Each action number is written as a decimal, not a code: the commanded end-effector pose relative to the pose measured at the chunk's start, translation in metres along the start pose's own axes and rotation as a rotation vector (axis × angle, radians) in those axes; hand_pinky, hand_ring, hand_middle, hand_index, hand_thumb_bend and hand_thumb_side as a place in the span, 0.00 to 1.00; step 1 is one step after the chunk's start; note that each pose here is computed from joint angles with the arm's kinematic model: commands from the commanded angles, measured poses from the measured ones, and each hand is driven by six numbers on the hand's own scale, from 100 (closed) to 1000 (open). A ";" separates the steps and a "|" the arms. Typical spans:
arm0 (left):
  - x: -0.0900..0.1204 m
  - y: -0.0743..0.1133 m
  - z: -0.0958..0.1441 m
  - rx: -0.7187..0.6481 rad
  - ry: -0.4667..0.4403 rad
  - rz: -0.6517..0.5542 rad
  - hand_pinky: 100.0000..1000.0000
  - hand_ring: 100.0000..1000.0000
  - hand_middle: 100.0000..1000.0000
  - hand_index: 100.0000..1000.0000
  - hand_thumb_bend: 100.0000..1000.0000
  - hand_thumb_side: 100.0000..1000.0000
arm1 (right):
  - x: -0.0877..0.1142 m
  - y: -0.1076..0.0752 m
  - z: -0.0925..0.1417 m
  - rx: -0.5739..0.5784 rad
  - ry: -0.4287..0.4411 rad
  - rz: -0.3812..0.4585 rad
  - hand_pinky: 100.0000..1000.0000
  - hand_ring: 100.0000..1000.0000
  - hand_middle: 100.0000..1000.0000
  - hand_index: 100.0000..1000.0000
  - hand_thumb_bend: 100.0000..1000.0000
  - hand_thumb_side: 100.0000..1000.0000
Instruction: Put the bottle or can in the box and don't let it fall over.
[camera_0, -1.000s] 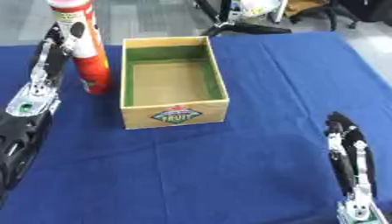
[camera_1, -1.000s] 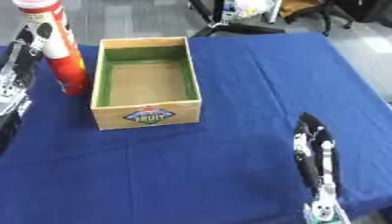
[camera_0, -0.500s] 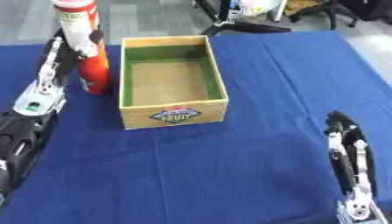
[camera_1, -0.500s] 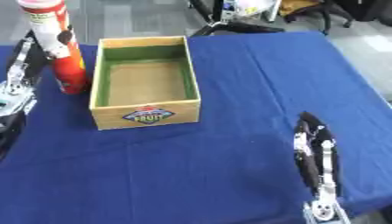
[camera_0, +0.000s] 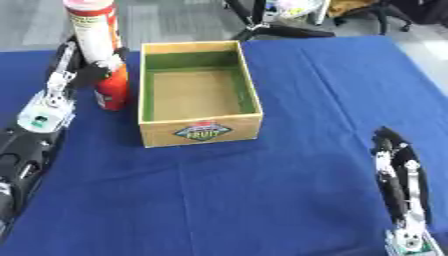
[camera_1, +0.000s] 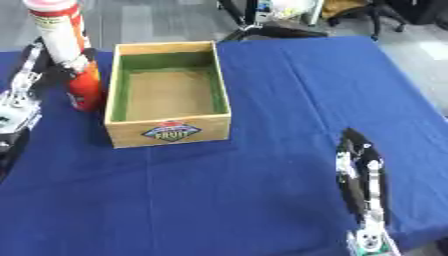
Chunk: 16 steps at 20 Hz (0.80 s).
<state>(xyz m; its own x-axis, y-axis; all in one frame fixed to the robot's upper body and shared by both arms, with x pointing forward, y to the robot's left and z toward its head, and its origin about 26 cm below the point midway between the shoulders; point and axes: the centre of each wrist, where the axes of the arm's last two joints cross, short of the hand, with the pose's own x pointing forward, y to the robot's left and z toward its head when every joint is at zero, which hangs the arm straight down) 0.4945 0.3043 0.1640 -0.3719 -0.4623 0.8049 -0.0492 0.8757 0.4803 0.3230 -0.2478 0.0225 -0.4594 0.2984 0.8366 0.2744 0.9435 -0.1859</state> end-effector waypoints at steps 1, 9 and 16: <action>0.007 0.010 -0.003 -0.001 -0.007 -0.044 0.44 0.45 0.38 0.73 0.00 0.00 | 0.002 -0.004 -0.004 -0.001 -0.015 0.003 0.73 0.80 0.76 0.84 0.00 0.76; 0.020 0.018 -0.008 0.042 -0.070 -0.034 0.32 0.34 0.26 0.63 0.00 0.11 | 0.001 -0.005 -0.003 -0.002 -0.010 0.007 0.73 0.80 0.76 0.83 0.00 0.76; 0.083 0.013 -0.027 0.051 -0.299 0.070 0.29 0.32 0.24 0.61 0.00 0.13 | 0.000 -0.006 -0.001 0.002 -0.004 0.014 0.73 0.80 0.76 0.83 0.00 0.76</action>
<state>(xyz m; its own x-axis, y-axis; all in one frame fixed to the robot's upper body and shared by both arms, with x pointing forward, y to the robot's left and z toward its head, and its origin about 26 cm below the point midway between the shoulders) 0.4898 0.2803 0.2163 -0.5611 -0.3713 0.7398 -0.0535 0.9082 0.4152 0.3206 -0.2491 0.0186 -0.4468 0.3008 0.8425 0.2750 0.9424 -0.1906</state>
